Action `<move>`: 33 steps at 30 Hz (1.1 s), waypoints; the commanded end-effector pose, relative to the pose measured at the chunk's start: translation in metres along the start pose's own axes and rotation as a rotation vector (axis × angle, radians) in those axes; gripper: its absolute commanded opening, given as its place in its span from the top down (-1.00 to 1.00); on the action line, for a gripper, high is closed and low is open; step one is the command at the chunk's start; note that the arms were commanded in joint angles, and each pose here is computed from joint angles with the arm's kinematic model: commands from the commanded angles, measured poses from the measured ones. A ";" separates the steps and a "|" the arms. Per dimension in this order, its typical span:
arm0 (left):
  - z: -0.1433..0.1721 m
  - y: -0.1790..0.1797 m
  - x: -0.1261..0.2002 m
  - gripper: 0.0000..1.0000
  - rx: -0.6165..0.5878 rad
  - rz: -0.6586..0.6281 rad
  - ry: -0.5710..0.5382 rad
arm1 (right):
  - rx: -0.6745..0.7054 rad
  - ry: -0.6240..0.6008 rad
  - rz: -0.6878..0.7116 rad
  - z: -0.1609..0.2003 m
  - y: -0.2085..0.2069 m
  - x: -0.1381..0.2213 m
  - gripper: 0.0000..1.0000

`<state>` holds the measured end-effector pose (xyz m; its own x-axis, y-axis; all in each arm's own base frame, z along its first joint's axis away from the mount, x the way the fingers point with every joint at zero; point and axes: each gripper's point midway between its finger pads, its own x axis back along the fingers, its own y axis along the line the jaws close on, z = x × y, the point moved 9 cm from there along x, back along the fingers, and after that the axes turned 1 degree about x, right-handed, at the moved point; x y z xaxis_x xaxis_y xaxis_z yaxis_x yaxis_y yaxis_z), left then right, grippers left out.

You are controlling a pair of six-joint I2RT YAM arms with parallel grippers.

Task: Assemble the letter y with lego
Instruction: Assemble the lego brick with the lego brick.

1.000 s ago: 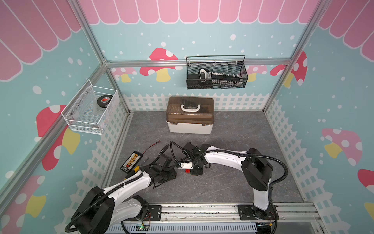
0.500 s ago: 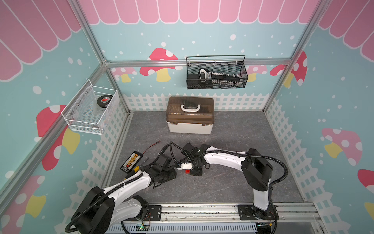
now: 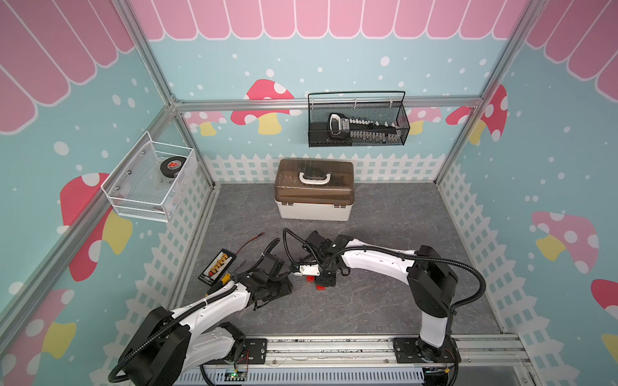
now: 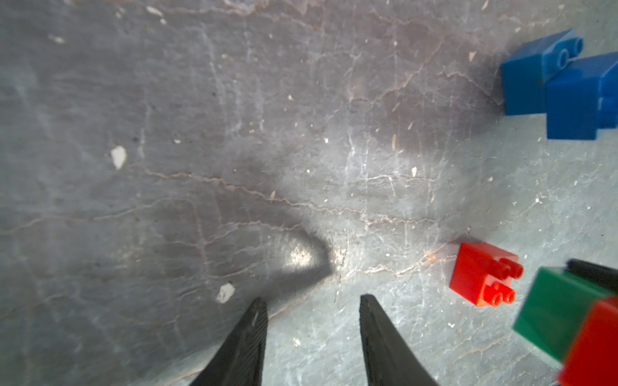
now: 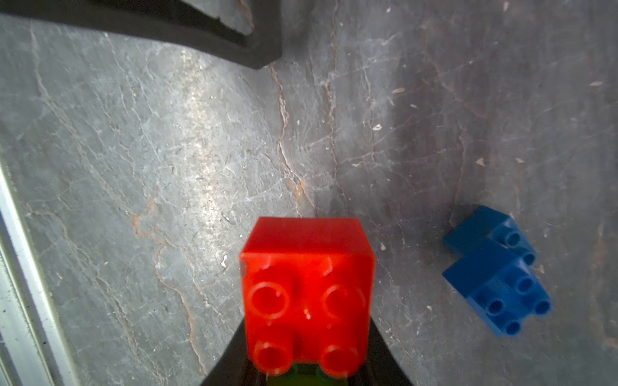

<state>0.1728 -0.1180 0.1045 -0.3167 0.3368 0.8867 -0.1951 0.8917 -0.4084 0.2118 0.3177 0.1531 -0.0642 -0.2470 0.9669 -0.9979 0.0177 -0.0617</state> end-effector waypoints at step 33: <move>0.004 0.009 -0.001 0.06 0.019 -0.015 0.004 | 0.062 0.084 -0.039 0.008 0.003 -0.034 0.33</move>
<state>0.1717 -0.1159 0.1042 -0.3235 0.3412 0.8826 -0.1982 0.8876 -0.4158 0.2100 0.3166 0.1315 -0.0299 -0.2132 0.9766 -0.9994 -0.0085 -0.0325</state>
